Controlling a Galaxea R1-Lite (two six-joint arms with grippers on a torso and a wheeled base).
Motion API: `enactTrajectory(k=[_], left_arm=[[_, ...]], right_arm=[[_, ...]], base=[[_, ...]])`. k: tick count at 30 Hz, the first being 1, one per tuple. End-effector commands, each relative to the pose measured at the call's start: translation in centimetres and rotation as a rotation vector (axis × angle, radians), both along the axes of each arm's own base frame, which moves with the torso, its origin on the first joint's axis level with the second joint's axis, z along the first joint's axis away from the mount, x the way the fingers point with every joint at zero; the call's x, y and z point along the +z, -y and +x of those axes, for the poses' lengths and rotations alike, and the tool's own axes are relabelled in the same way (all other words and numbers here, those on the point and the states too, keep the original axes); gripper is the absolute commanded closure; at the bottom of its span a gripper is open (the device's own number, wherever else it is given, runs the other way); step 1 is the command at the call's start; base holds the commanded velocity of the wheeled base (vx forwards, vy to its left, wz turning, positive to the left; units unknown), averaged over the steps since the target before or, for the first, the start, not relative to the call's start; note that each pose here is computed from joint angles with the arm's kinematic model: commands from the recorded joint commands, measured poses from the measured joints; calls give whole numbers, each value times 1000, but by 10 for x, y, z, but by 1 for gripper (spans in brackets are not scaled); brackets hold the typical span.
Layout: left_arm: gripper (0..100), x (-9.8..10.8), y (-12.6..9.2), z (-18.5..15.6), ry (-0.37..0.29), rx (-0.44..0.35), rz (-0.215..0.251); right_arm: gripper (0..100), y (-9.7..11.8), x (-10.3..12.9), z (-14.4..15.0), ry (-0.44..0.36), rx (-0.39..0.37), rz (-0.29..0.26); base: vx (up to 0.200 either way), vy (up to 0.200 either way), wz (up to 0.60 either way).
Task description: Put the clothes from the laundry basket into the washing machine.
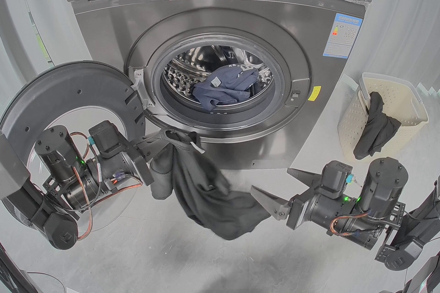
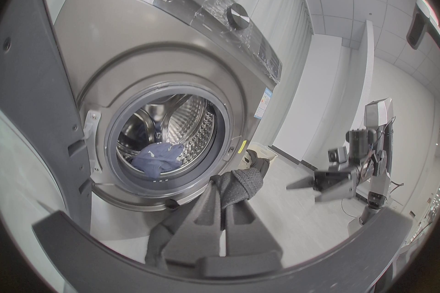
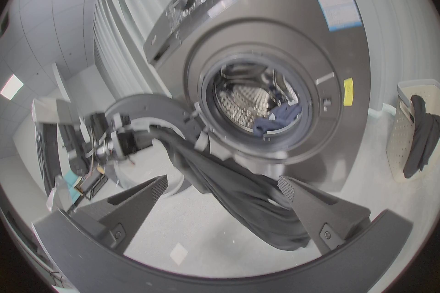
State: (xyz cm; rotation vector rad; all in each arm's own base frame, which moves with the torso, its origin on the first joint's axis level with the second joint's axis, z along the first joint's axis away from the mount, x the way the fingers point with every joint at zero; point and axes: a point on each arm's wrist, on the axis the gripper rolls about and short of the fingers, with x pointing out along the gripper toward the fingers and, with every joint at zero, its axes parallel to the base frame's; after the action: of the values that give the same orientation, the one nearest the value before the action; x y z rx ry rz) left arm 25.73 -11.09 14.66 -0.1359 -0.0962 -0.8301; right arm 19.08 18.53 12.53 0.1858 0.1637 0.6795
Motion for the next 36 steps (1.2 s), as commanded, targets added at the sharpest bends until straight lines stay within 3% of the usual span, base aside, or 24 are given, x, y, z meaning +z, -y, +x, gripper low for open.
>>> enactTrajectory(k=[1,8,11,18,36], left_arm=[[100,16,1,-8,61,-15,-20],[100,35,9,-27,123,-73,-47],[100,42,12,-36,145,-107,-60],[100,47,15,-45,163,-135,-73],[100,44,14,-41,154,-119,-66]], right_arm=[[0,-5,-16,2,-39,11,-45],[0,-32,-13,30,28,23,-3],[0,-41,-14,45,44,-4,8],[0,-43,-12,72,72,-68,41],[0,-41,-25,68,42,-48,12]], base=[[0,0,0],[0,0,0],[0,0,0],[0,0,0],[0,0,0]])
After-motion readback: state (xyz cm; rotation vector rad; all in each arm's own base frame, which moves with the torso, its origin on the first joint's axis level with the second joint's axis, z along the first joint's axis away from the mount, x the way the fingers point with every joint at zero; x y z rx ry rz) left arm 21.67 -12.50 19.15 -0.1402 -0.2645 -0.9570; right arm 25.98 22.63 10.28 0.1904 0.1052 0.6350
